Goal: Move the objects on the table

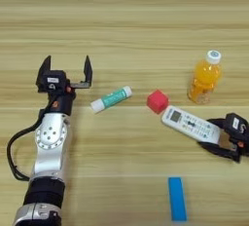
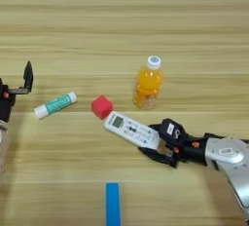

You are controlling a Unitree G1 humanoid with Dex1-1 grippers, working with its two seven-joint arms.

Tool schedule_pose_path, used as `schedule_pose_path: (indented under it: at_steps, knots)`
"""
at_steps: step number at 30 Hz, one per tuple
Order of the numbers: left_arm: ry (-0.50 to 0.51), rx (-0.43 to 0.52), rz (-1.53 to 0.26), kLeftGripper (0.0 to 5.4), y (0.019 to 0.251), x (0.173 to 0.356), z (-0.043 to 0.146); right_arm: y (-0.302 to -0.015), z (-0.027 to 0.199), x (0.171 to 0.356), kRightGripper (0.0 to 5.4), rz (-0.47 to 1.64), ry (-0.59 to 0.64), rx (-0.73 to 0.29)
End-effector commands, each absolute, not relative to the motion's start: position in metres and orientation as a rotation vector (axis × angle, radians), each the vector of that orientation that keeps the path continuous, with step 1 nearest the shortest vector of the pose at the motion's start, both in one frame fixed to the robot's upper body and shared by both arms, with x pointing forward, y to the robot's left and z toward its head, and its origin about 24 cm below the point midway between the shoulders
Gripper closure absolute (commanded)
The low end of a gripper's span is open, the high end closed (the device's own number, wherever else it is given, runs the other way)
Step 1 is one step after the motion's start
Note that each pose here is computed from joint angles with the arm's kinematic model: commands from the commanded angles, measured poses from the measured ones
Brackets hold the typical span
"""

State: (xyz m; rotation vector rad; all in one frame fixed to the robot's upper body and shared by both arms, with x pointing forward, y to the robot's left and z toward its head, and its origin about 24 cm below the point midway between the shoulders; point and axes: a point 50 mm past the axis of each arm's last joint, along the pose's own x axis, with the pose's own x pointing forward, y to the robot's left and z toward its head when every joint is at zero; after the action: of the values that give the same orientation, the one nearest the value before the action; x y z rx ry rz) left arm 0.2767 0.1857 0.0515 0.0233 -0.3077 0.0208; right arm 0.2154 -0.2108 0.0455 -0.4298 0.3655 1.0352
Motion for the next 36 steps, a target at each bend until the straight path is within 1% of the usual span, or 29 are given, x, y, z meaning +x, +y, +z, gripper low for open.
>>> schedule_pose_path:
  at_steps: [1,7,14,15,18,25,30,36]
  knots:
    - [-0.319,0.038,0.012,0.0,0.185,0.279,0.054,-0.219,0.049,0.219,2.46,1.023,0.371,-0.455]
    - [-0.319,0.039,0.011,0.0,0.186,0.279,0.054,-0.225,0.044,0.22,2.46,1.007,0.397,-0.459]
    - [-0.318,0.04,0.011,0.0,0.187,0.279,0.054,-0.226,0.043,0.219,2.47,1.01,0.407,-0.459]
    - [-0.318,0.04,0.011,0.0,0.187,0.279,0.054,-0.226,0.043,0.219,2.18,1.01,0.407,-0.46]
    - [-0.318,0.04,0.01,0.0,0.187,0.279,0.054,-0.226,0.043,0.22,1.95,1.01,0.404,-0.461]
    - [-0.317,0.039,0.01,0.0,0.187,0.279,0.054,-0.222,0.048,0.222,1.12,1.01,0.368,-0.472]
    - [-0.317,0.04,0.01,0.0,0.187,0.279,0.054,-0.218,0.056,0.222,0.56,1.019,0.323,-0.486]
    - [-0.317,0.04,0.01,0.0,0.187,0.279,0.054,-0.214,0.064,0.222,0.02,1.028,0.269,-0.489]
